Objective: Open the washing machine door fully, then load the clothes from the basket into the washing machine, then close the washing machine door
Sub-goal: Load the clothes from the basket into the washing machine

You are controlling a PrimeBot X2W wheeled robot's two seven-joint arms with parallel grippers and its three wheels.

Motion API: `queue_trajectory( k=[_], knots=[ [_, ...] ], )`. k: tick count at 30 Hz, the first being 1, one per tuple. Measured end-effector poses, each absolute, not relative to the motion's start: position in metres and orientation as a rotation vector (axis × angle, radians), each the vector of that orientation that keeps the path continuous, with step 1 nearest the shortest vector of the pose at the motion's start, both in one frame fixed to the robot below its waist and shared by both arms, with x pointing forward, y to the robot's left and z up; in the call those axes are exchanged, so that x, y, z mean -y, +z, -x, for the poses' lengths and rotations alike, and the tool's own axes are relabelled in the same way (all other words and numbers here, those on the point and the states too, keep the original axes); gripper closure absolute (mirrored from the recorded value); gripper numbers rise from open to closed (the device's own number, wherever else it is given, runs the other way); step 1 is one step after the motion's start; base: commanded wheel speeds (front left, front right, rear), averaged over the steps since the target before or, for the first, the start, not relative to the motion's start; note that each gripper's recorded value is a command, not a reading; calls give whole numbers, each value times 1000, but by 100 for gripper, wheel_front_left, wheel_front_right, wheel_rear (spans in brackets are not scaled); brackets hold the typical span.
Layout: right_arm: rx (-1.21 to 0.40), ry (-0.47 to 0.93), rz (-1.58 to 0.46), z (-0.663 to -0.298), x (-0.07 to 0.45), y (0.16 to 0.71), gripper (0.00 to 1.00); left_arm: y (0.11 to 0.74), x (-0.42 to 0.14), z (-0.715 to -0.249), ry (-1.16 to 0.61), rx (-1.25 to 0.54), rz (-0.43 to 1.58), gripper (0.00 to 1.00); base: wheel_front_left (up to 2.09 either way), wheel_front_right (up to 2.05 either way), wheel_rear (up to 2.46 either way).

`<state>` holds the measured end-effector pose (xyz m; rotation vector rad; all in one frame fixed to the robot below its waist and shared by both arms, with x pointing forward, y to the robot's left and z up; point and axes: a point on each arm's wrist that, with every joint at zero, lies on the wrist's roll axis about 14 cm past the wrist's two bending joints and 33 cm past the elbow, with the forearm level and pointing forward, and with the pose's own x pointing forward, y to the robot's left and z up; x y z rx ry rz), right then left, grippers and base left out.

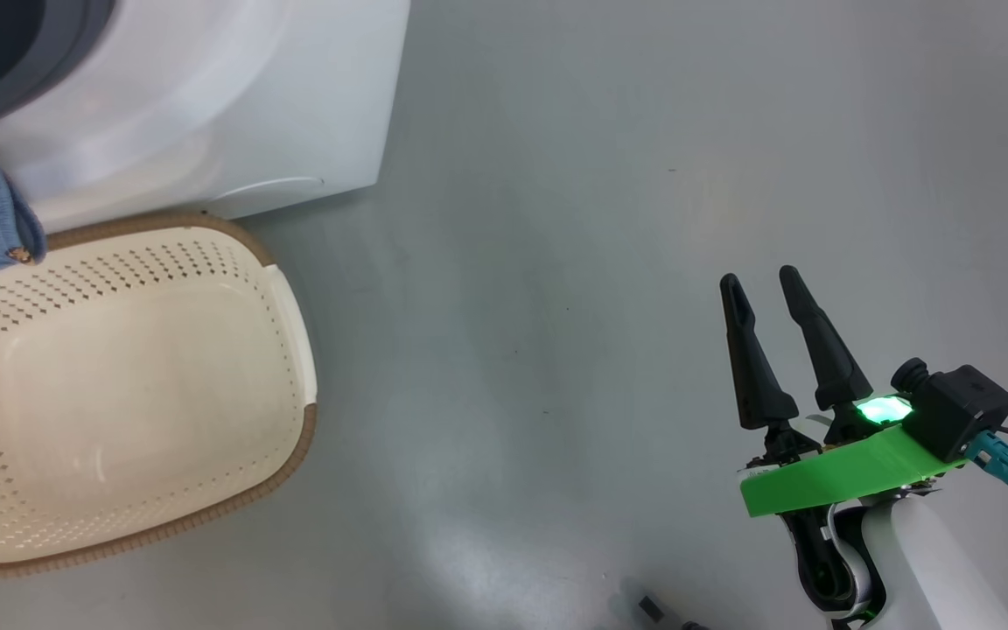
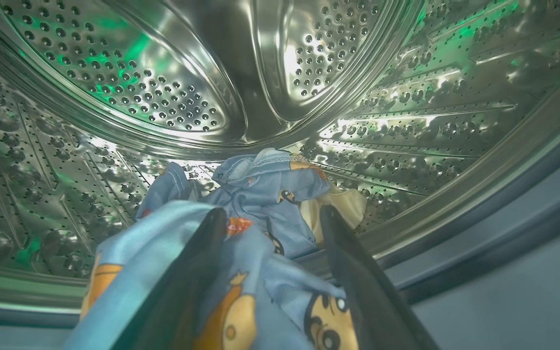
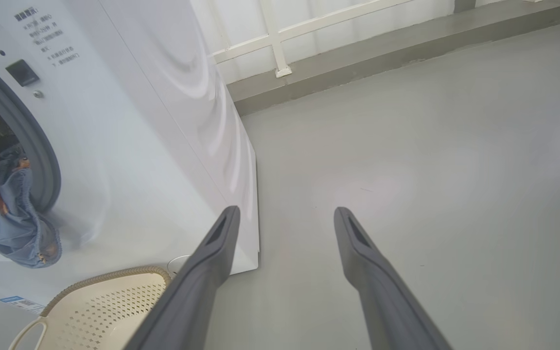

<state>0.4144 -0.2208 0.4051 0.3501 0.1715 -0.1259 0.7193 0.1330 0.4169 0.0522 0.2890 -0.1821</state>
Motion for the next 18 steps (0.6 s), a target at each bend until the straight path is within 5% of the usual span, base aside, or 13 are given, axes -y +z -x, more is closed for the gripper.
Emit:
queue_trajectory(
  k=[18],
  knots=[
    [-144, -109, -358, -418, 217, 414, 0, 466, -118, -717, -142, -76, 151, 0, 0, 0, 0]
  ],
)
